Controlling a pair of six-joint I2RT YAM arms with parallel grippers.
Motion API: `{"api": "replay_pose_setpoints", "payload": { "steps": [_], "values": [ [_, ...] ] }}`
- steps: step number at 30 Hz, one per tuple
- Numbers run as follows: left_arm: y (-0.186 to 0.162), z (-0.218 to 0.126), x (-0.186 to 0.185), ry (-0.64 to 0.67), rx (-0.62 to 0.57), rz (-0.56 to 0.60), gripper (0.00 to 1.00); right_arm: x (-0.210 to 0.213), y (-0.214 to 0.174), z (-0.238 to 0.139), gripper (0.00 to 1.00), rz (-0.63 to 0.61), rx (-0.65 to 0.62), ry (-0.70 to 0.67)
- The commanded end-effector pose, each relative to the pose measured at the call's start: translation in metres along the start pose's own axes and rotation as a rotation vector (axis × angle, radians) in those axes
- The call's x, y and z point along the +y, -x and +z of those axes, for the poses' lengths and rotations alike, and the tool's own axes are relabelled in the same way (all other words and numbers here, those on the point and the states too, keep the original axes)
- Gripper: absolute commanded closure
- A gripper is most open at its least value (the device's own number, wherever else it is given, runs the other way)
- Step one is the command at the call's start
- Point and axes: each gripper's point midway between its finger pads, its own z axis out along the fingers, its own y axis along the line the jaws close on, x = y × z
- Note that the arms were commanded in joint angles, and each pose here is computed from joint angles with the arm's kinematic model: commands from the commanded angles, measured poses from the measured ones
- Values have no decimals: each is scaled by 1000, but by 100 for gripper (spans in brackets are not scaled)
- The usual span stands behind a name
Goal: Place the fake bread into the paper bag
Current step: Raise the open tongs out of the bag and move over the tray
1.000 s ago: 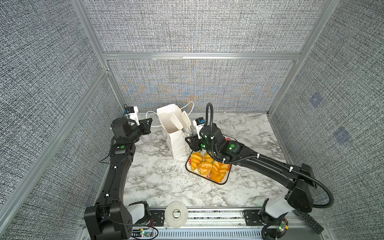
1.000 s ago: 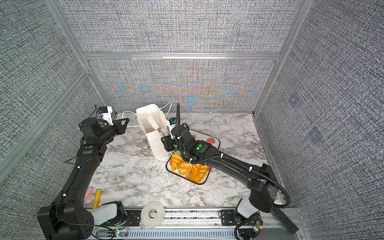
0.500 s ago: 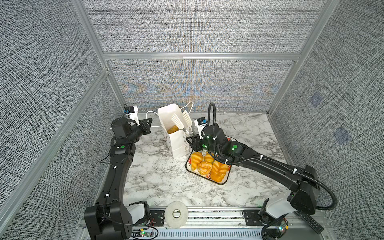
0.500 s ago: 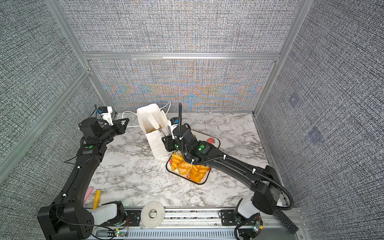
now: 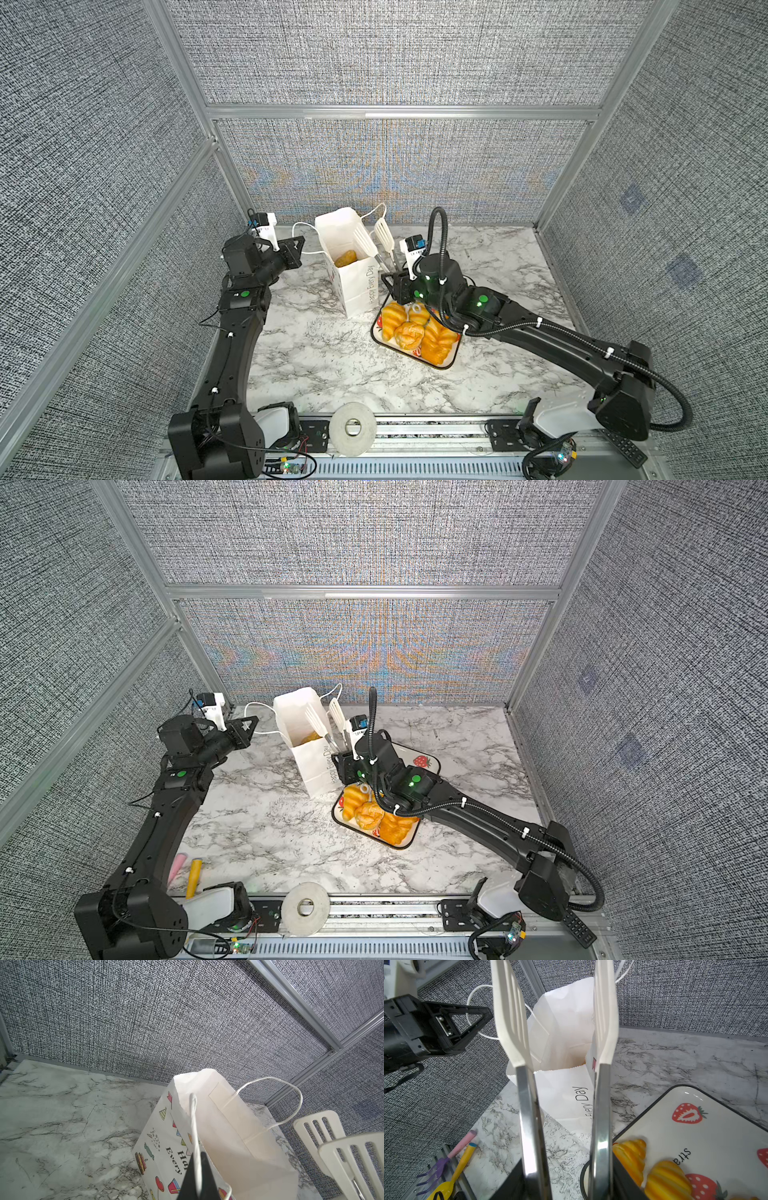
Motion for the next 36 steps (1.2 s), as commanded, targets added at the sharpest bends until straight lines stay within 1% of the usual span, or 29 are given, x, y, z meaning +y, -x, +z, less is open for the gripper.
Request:
{"api": "replay_pose_setpoints", "payload": {
  "steps": [1, 9, 14, 26, 36],
  "values": [
    [1, 1, -1, -14, -2, 9, 100, -3, 11, -6, 51, 7, -47, -19],
    [1, 1, -2, -15, -3, 10, 100, -14, 9, -18, 51, 4, -59, -59],
    [1, 1, -2, -16, -2, 9, 100, -23, 0, -23, 51, 4, -50, -87],
    [2, 0, -2, -16, -4, 11, 100, -52, -31, -37, 51, 22, -1, -167],
    [2, 0, -3, -18, -5, 11, 100, -72, -67, -40, 51, 47, 74, -221]
  ]
}}
